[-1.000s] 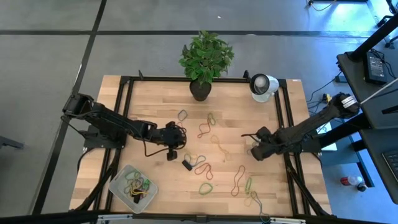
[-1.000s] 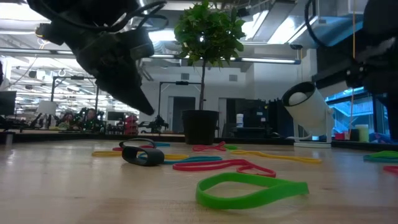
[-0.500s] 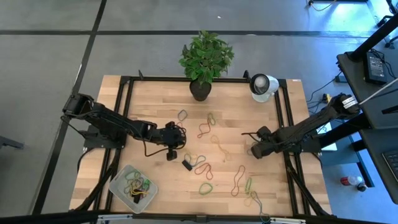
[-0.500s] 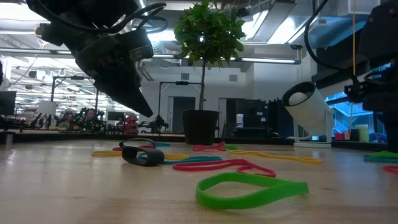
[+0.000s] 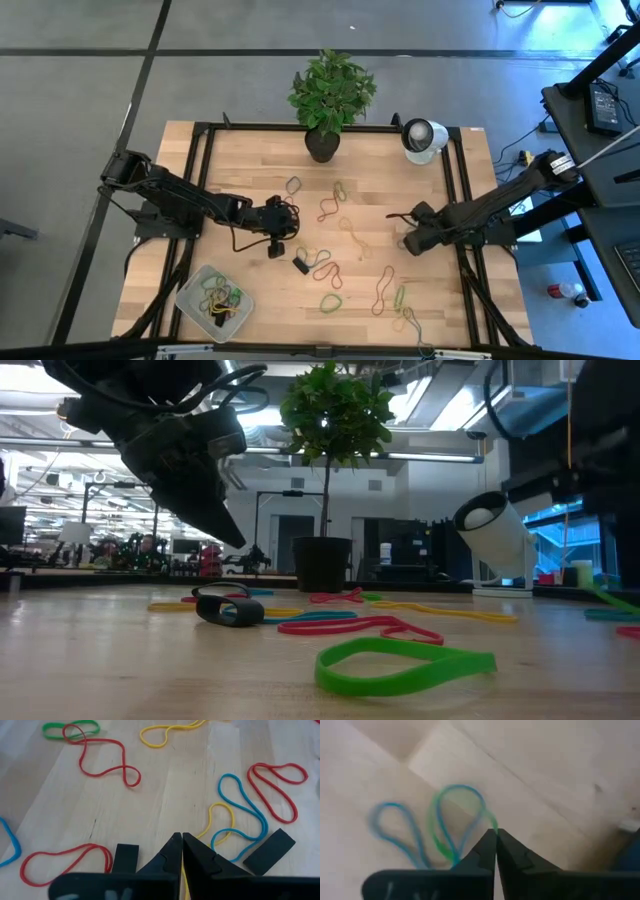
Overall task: Pick and place rubber bands into bin
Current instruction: Put the green rubber band into the gray bin
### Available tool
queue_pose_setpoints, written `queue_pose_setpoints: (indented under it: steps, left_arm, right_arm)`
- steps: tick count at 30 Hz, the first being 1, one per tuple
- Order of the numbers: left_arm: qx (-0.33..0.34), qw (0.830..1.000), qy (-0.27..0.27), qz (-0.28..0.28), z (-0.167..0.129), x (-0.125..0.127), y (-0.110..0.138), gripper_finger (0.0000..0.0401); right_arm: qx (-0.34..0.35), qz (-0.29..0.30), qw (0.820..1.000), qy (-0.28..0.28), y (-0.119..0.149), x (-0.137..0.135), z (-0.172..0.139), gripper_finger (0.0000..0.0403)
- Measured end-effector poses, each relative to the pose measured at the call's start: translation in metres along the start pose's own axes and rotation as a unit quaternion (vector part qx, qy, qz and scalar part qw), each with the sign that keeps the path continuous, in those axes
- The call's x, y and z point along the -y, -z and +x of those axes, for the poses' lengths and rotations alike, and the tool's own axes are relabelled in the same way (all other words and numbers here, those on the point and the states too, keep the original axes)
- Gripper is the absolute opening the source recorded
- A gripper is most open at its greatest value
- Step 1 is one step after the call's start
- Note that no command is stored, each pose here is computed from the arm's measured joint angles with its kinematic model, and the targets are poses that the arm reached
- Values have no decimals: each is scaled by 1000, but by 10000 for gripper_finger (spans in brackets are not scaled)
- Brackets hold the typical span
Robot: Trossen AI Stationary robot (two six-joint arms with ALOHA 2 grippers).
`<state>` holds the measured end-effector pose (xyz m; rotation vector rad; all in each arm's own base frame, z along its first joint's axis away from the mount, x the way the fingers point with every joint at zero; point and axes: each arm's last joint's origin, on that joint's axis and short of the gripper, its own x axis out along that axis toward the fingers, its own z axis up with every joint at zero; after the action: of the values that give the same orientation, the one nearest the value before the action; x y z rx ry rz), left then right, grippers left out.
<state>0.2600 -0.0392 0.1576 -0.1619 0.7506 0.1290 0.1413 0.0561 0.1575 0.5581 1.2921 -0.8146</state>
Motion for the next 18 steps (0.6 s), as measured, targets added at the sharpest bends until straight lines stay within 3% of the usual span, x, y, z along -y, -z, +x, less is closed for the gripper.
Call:
queue_pose_setpoints:
  steps: [2,7,13,18]
  left_arm:
    - [0,1000,0,0,0,0,0,8]
    - [-1,1000,0,0,0,0,0,6]
    - [0,1000,0,1,0,0,0,11]
    - [0,1000,0,0,0,0,0,12]
  right_arm:
    - [12,-7,1000,23,-4,0,-14,6]
    - [71,-17,997,19,-17,-10,-53,6]
    - [135,-33,990,-29,-29,-22,-85,4]
    - [161,-48,983,-68,-33,-33,-88,2]
